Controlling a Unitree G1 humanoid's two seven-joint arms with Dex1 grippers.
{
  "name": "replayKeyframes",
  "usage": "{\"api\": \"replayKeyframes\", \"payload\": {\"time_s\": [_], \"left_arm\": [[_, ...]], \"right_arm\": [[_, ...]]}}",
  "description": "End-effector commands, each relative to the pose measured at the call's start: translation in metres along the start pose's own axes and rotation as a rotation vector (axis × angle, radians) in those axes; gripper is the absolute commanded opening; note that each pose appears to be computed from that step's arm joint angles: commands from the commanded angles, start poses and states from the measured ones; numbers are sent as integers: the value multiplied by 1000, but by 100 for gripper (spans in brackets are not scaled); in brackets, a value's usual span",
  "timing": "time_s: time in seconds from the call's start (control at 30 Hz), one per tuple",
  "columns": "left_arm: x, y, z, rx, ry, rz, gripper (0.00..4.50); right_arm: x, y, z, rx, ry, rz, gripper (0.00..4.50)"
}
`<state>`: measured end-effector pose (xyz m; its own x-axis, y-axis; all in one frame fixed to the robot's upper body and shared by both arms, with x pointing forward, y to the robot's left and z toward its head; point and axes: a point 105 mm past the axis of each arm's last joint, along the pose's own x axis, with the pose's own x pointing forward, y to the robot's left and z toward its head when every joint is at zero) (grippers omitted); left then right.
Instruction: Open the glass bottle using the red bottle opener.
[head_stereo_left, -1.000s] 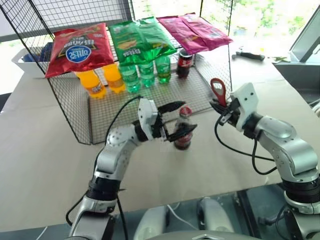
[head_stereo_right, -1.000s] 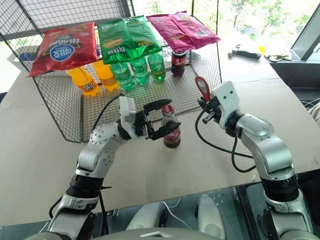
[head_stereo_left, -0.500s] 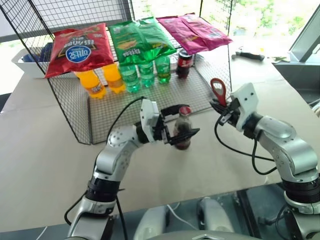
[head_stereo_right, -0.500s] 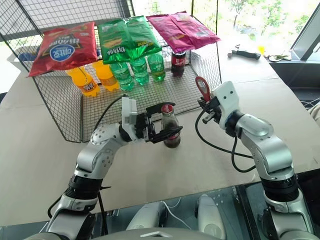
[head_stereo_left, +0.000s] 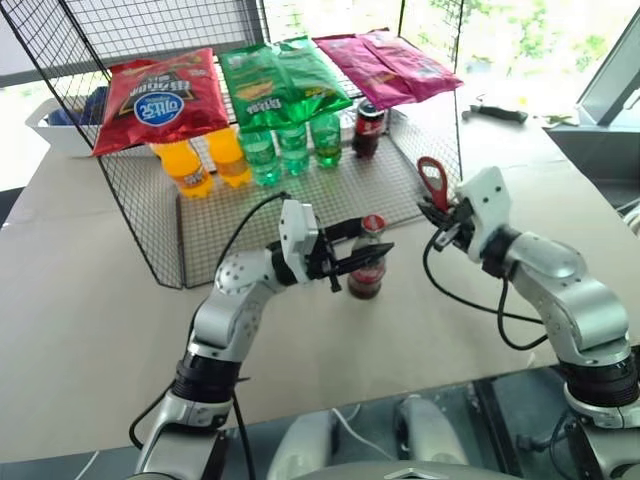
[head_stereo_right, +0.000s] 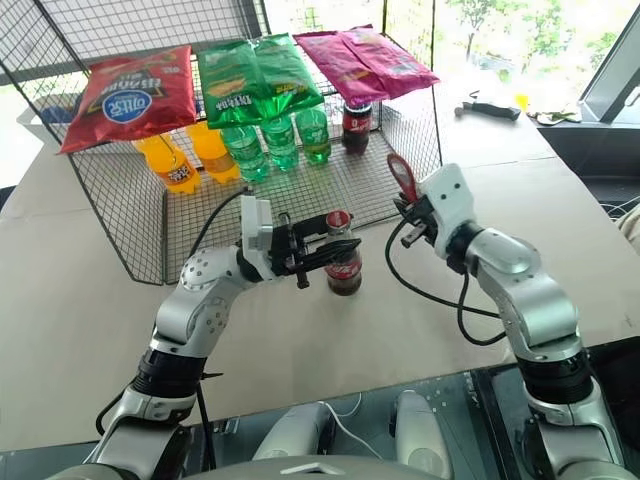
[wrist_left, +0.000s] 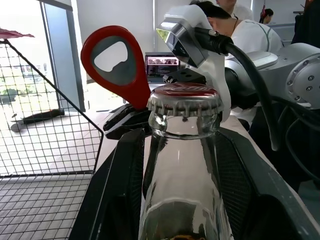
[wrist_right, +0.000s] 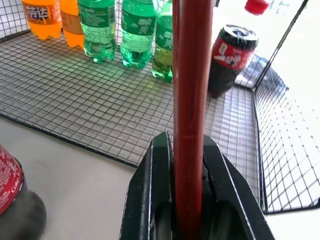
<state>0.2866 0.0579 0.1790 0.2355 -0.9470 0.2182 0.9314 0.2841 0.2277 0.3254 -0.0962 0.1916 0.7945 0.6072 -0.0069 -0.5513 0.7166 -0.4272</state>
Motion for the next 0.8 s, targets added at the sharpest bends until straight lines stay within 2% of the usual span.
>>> {"api": "replayKeyframes", "payload": {"time_s": [0.03, 0.23, 0.33, 0.53, 0.8], "left_arm": [[-6, 1, -15, -2, 68, 16, 152], [-6, 3, -14, 0, 65, 27, 152], [-7, 7, -14, 3, 68, 40, 152], [-9, 11, -14, 4, 69, 61, 152], [-11, 14, -18, -4, 92, 72, 152]], "right_arm": [[0, 9, 23, -293, -142, -61, 0], [0, 14, 26, -526, -235, -117, 0], [-3, 25, 18, -631, -261, -94, 0], [-4, 46, 2, -649, -263, -33, 0], [8, 58, 4, -663, -277, -30, 0]]}}
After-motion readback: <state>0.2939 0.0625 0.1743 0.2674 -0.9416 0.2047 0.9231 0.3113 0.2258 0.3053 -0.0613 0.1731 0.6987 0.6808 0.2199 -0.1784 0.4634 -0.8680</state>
